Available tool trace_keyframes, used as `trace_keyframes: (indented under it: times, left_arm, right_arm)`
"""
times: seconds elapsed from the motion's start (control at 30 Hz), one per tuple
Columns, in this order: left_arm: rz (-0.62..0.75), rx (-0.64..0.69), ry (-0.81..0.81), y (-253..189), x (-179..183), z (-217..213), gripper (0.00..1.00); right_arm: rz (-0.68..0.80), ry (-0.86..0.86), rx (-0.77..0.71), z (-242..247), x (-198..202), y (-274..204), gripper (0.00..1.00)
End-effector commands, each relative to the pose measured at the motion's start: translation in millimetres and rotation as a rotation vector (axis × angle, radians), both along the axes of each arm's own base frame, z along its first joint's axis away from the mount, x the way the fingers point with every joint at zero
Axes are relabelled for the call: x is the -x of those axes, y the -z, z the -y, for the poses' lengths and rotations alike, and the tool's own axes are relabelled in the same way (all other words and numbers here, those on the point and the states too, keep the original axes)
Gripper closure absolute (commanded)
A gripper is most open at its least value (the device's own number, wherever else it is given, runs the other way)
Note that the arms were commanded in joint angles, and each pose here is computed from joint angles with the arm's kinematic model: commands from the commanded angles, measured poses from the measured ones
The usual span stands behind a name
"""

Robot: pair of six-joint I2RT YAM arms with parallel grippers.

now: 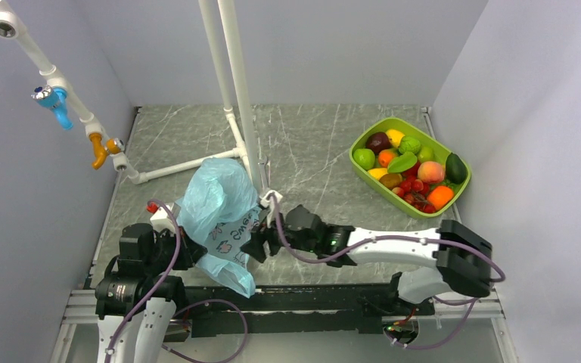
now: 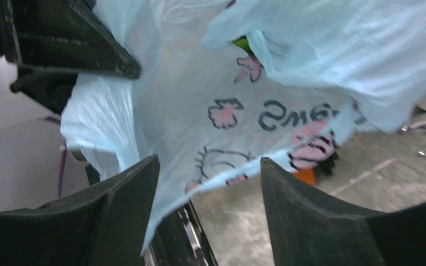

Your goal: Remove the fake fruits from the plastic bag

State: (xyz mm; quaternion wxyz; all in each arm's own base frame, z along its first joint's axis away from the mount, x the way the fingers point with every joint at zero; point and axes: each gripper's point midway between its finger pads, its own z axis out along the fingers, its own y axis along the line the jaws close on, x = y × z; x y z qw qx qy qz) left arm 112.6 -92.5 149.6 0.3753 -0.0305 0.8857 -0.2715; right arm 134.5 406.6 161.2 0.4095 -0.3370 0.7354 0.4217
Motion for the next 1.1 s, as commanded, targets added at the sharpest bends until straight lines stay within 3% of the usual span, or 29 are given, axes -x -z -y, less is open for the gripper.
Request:
trace_keyframes:
  times: [0.0, 0.17, 0.3, 0.4, 0.73, 0.9, 1.03, 1.07]
  left_arm:
    - [0.030, 0.002, -0.001, -5.5, -5.3, 0.1, 1.00]
    - [0.035, 0.003, 0.001, -6.1, -5.6, 0.2, 1.00]
    - [0.038, 0.002, 0.001, -6.4, -5.7, 0.2, 1.00]
    - [0.037, 0.004, 0.004, -6.5, -5.5, 0.6, 1.00]
    - [0.037, 0.004, 0.006, -6.2, -5.7, 0.9, 1.00]
    - [0.039, 0.004, 0.010, -6.5, -5.6, 1.4, 1.00]
    - [0.041, 0.004, 0.007, -6.6, -5.5, 1.0, 1.00]
    - [0.040, 0.003, 0.008, -6.4, -5.6, 0.9, 1.00]
  right_arm:
    - [-0.085, 0.233, -0.137, -28.2, -32.7, -32.3, 0.21]
    - [-0.280, 0.303, -0.356, -45.9, -34.6, -39.9, 0.10]
    - [-0.422, 0.345, -0.374, -75.2, -40.2, -33.1, 0.08]
    - [-0.511, 0.397, -0.390, -90.4, -41.3, -23.6, 0.00]
    - [-0.480, 0.604, -0.378, -118.5, -72.9, 12.8, 0.01]
    - [-0.420, 0.701, -0.380, -109.8, -89.4, 25.7, 0.11]
    - [-0.351, 0.703, -0.426, -96.2, -94.6, 19.1, 0.39]
    - [-0.326, 0.694, -0.433, -90.7, -94.2, 14.6, 0.50]
